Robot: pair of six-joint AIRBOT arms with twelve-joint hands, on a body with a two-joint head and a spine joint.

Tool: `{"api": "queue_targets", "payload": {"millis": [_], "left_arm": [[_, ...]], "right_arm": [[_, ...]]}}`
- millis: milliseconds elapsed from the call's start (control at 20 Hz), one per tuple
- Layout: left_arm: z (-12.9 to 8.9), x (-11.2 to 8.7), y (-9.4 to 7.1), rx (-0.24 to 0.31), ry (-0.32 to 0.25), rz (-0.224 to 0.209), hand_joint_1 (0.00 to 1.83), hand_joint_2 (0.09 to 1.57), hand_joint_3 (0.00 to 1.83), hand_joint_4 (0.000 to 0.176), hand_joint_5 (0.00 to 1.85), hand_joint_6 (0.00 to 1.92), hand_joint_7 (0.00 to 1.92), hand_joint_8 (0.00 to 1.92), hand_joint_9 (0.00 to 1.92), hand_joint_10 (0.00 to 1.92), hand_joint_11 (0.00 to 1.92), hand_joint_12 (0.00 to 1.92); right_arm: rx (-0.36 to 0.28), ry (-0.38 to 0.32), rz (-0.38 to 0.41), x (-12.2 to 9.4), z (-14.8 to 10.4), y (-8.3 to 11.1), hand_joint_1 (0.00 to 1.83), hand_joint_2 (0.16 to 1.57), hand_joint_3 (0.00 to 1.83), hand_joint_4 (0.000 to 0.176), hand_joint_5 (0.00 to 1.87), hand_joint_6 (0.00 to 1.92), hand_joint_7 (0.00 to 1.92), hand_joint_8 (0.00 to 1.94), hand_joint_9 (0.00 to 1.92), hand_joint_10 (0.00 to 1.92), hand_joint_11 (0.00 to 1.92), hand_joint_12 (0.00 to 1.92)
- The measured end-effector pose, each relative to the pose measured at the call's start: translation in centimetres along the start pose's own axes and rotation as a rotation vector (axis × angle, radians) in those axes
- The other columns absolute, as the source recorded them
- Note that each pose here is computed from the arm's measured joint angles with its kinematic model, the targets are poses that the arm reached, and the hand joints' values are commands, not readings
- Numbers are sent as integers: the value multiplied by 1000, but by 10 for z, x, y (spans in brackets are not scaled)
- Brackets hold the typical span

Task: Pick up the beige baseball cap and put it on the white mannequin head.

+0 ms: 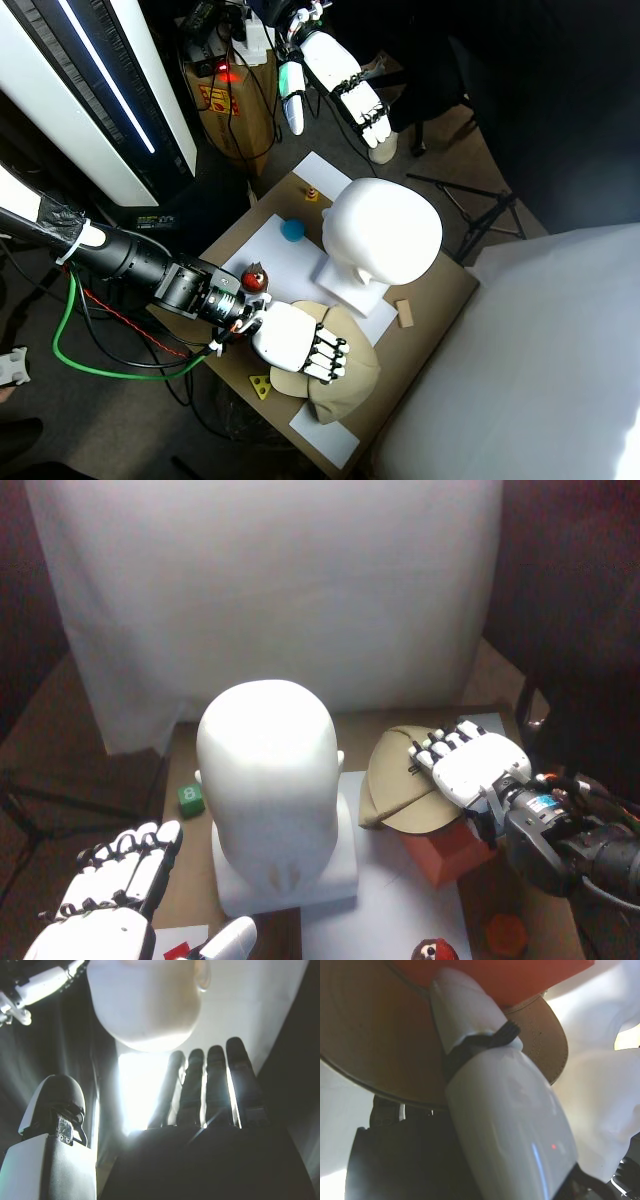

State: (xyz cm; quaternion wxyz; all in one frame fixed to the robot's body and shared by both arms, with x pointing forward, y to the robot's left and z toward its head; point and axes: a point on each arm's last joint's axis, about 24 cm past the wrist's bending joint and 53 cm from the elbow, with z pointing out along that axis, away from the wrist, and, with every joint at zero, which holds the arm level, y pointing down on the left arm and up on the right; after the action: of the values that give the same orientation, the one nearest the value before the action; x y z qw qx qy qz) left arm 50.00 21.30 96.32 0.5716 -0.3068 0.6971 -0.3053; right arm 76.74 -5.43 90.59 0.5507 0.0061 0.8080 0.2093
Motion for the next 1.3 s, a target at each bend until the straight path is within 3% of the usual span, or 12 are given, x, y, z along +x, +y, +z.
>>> {"api": "queue_targets", "payload": {"millis": [50, 100, 150, 200, 250, 300, 700, 900, 1000, 1200, 1300], "left_arm": [[1, 0, 0, 1, -2, -2, 40, 1105, 1, 0, 44, 3, 21, 1, 18, 1, 0, 279], [1, -1, 0, 2, -3, -1, 39, 1104, 0, 0, 44, 1, 20, 0, 17, 0, 0, 265], [1, -1, -1, 3, -4, -5, 39, 1104, 0, 0, 44, 1, 20, 0, 17, 0, 0, 265], [1, -1, -2, 7, -13, -18, 39, 1104, 0, 0, 42, 0, 19, 0, 12, 0, 0, 259], [1, 0, -2, 7, -14, -25, 39, 1104, 0, 0, 42, 0, 18, 0, 12, 0, 0, 256], [1, 0, -4, 12, -15, -30, 36, 1108, 1, 0, 41, 0, 19, 0, 15, 1, 0, 284], [1, -2, -4, 15, -24, -31, 37, 1113, 0, 0, 48, 1, 38, 1, 40, 2, 0, 340], [1, -3, -4, 15, -27, -31, 37, 1113, 0, 0, 56, 4, 38, 1, 40, 2, 0, 334], [1, -3, -5, 15, -27, -33, 36, 1114, 1, 0, 64, 6, 48, 5, 38, 0, 0, 332], [0, -1, -4, 14, -27, -39, 36, 1115, 1, 0, 63, 2, 48, 1, 38, 1, 0, 353], [-1, 2, -1, 3, -23, -72, 35, 1115, 1, 0, 60, 0, 44, 0, 37, 0, 0, 351]], "right_arm": [[0, 0, 0, 0, 0, 0, 1333, 1200, 4, 0, 271, 14, 336, 9, 275, 19, 0, 1084], [-4, -3, -6, -1, 0, 1, 1731, 1114, 0, 0, 583, 55, 687, 56, 685, 151, 521, 1463], [-6, -7, -7, -2, 0, 1, 1731, 1114, 0, 0, 583, 55, 687, 56, 685, 151, 521, 1463], [-10, -16, -3, -4, 0, 2, 1634, 1101, 16, 0, 802, 89, 808, 741, 836, 949, 774, 1601], [-14, -28, -5, -7, 0, 4, 1516, 1095, 28, 0, 815, 742, 949, 858, 968, 1051, 871, 1605], [-16, -40, -7, -12, 1, 4, 1383, 1126, 2, 0, 867, 916, 966, 1002, 943, 1314, 971, 1391], [-23, -115, 1, -33, 1, 6, 1376, 1129, 0, 0, 867, 959, 986, 987, 906, 1343, 924, 1378], [-40, -239, 10, -72, -1, 11, 1376, 1130, 0, 0, 866, 964, 984, 981, 909, 1345, 942, 1382], [-36, -327, 9, -102, -7, 3, 1376, 1129, 0, 0, 865, 964, 980, 982, 916, 1341, 945, 1379], [-49, -383, 25, -133, -18, -3, 1376, 1130, 0, 0, 868, 960, 974, 982, 917, 1347, 933, 1380], [-75, -424, 36, -158, -28, 5, 1375, 1135, 1, 0, 855, 963, 964, 1000, 911, 1361, 924, 1395]]}}
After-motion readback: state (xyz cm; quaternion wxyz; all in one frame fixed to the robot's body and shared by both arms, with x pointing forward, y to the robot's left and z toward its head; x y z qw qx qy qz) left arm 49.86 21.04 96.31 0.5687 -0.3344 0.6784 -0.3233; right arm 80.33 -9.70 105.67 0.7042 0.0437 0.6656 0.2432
